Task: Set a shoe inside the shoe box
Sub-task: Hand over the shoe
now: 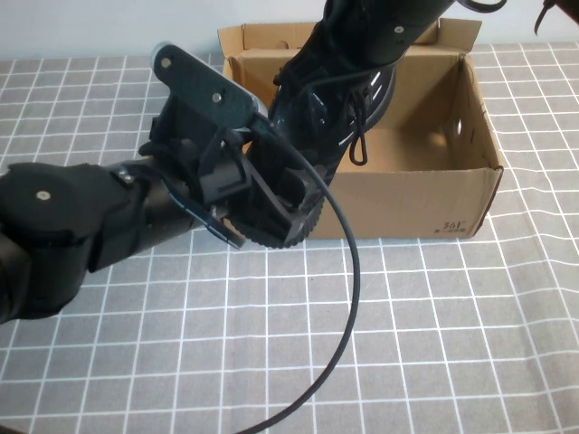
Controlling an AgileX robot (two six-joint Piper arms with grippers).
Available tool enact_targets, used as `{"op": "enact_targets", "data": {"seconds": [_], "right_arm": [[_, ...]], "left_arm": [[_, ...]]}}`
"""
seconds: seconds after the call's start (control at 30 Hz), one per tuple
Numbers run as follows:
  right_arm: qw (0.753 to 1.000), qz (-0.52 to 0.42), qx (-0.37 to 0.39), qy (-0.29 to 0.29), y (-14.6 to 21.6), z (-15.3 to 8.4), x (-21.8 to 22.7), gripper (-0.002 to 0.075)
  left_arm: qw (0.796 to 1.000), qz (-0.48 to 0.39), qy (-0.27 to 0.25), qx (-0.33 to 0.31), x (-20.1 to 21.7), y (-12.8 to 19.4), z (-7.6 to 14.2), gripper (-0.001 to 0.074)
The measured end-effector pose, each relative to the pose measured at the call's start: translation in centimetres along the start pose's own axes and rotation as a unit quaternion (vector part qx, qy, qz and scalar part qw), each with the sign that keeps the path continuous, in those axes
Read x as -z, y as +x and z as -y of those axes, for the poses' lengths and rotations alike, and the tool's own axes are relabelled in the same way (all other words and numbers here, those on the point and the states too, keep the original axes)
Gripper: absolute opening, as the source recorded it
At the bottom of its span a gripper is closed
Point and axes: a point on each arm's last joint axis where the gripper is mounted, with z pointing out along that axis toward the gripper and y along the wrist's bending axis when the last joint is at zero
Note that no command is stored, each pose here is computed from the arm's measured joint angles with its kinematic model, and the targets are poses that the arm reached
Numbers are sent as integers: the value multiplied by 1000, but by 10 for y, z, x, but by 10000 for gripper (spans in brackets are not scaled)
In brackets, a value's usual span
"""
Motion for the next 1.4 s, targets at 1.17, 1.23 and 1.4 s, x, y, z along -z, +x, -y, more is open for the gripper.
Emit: {"op": "enact_targets", "data": {"seconds": [1.17,1.23,1.4], "right_arm": [[1000,-16,18,-17,3,-2,-5,7],[1000,-16,17,-20,3,-3,-5,7],[1000,-16,17,-20,3,-3,-5,7]], "left_arm": [[997,-34,18,-66,-22,15,3,226],[997,-34,17,-66,-22,15,3,179],[997,-35,10,-66,-23,16,2,81]]}}
